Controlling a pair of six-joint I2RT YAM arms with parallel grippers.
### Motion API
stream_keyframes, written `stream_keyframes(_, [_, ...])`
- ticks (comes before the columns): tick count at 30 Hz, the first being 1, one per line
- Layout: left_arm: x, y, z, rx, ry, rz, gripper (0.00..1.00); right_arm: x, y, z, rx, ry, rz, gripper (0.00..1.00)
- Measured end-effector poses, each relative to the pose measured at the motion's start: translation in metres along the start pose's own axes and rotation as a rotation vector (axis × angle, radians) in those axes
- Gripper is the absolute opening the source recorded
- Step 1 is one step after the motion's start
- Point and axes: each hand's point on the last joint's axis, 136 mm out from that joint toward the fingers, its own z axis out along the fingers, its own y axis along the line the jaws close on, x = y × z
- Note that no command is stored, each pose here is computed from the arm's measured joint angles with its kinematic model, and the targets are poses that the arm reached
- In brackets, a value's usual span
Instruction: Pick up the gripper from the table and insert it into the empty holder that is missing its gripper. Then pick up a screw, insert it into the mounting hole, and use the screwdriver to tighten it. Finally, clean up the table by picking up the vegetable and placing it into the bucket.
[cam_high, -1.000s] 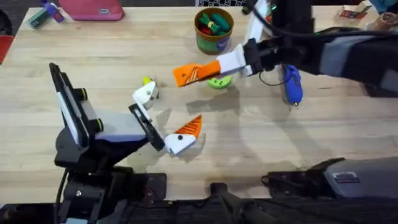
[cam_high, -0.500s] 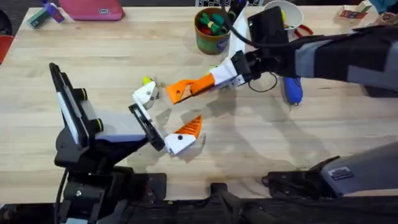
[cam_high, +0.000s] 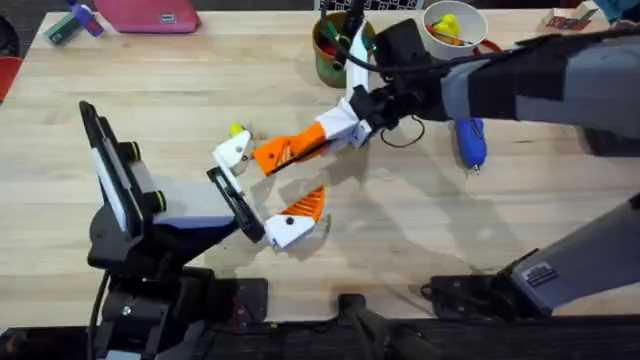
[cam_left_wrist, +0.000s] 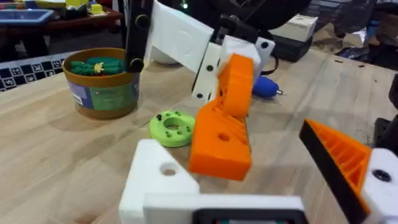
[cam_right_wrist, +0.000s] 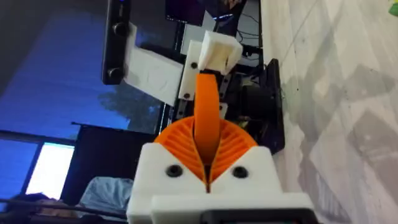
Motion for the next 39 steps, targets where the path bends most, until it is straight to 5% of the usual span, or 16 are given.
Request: stream_keyframes(39, [0.000, 0.001, 0.000, -0.005, 0.000, -0.004, 0.986, -0.006, -0.005, 0.016, -0.009, 0.043, 0.091, 0.009])
